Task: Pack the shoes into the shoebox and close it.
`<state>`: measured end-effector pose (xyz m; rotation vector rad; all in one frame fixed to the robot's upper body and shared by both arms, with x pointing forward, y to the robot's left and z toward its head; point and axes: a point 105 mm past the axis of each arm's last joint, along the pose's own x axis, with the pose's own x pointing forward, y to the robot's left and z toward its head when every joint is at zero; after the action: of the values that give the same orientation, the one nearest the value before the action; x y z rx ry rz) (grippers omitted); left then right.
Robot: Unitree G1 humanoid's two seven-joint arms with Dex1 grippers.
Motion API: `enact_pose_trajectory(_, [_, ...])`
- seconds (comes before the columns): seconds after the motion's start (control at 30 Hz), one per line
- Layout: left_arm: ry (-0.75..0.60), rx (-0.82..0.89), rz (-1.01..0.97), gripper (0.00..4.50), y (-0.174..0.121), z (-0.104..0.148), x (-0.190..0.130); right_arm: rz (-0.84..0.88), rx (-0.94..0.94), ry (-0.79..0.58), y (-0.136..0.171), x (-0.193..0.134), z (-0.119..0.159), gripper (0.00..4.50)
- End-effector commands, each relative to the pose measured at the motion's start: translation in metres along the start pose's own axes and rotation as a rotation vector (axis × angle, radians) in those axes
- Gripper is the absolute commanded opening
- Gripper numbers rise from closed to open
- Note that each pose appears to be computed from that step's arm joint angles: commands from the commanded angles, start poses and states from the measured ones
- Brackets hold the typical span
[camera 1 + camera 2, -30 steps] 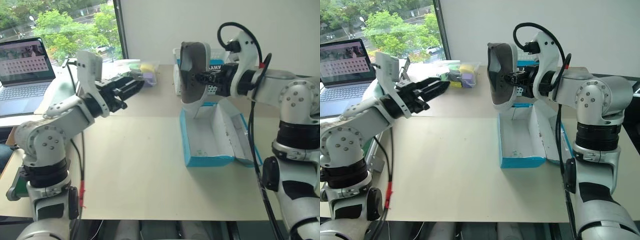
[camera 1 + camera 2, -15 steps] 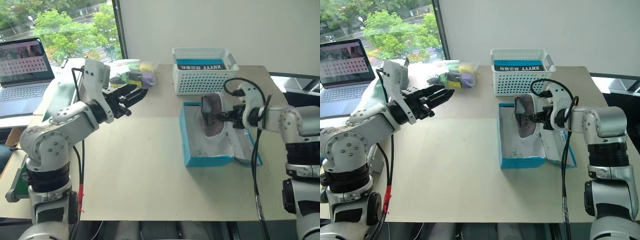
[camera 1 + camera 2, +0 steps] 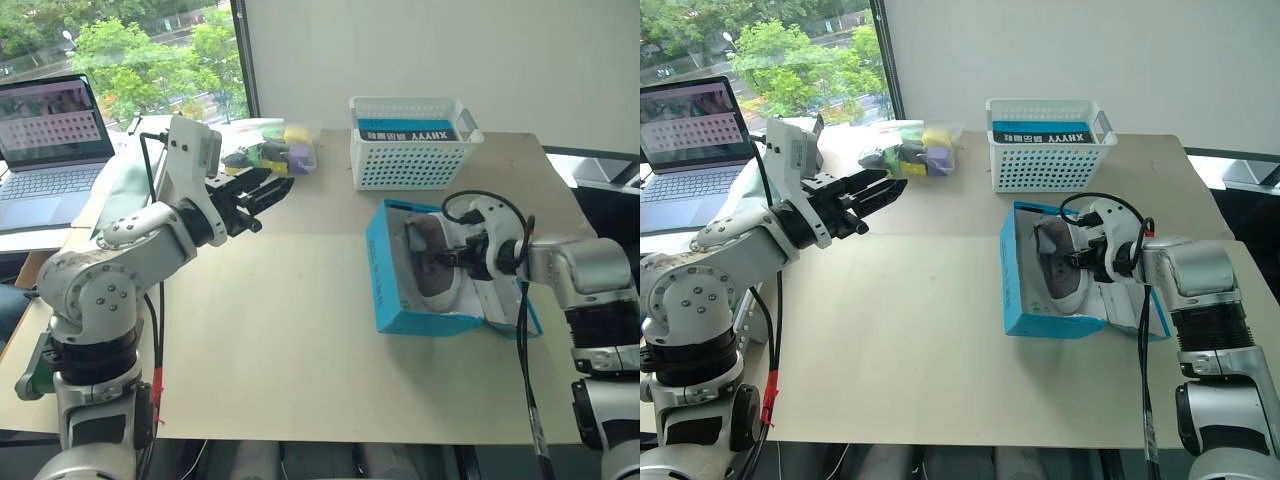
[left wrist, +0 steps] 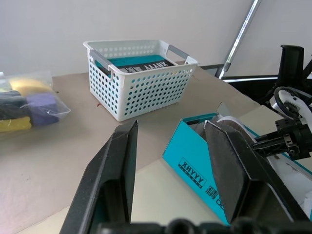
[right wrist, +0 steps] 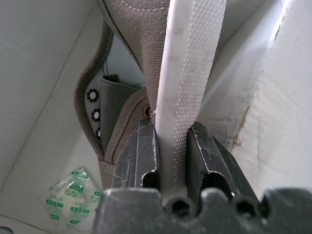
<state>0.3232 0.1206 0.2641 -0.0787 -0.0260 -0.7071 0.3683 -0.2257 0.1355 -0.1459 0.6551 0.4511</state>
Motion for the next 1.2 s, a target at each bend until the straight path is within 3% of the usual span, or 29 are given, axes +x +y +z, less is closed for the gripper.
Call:
enact_pose_trajectory(0.03, [-0.048, 0.034, -0.003, 2.30, -0.006, 0.009, -0.005, -0.011, 0.009, 0.060, -0.005, 0.002, -0.015, 2.28])
enact_pose_trajectory(0.17, [-0.048, 0.035, 0.006, 2.30, -0.006, 0.009, -0.007, -0.021, -0.050, 0.049, -0.002, 0.001, -0.006, 3.64])
enact_pose_trajectory(0.27, [-0.045, 0.040, 0.018, 2.30, -0.004, 0.009, -0.008, -0.049, -0.194, 0.008, 0.008, -0.003, 0.017, 4.49])
enact_pose_trajectory(0.5, [-0.041, 0.040, 0.026, 2.30, -0.002, 0.009, -0.008, -0.021, -0.410, -0.078, 0.043, -0.023, 0.064, 4.49])
enact_pose_trajectory(0.77, [-0.025, 0.023, 0.111, 2.30, 0.014, 0.007, -0.008, 0.016, -0.471, -0.182, 0.061, -0.044, 0.099, 4.49])
enact_pose_trajectory(0.9, [0.072, 0.092, 0.471, 2.30, 0.075, -0.013, -0.030, 0.351, -0.463, -0.497, 0.127, -0.063, 0.141, 4.49])
enact_pose_trajectory(1.0, [0.058, 0.076, 0.592, 2.30, 0.095, -0.019, -0.046, 0.457, -0.448, -0.621, 0.148, -0.066, 0.152, 4.49])
enact_pose_trajectory(1.03, [0.051, 0.072, 0.615, 2.81, 0.098, -0.021, -0.051, 0.492, -0.430, -0.646, 0.155, -0.065, 0.154, 4.50])
enact_pose_trajectory(1.07, [0.042, 0.072, 0.653, 2.94, 0.103, -0.023, -0.057, 0.528, -0.419, -0.665, 0.162, -0.064, 0.154, 4.50])
enact_pose_trajectory(1.2, [0.047, 0.078, 0.827, 4.40, 0.126, -0.034, -0.086, 0.632, -0.383, -0.706, 0.185, -0.054, 0.154, 4.50])
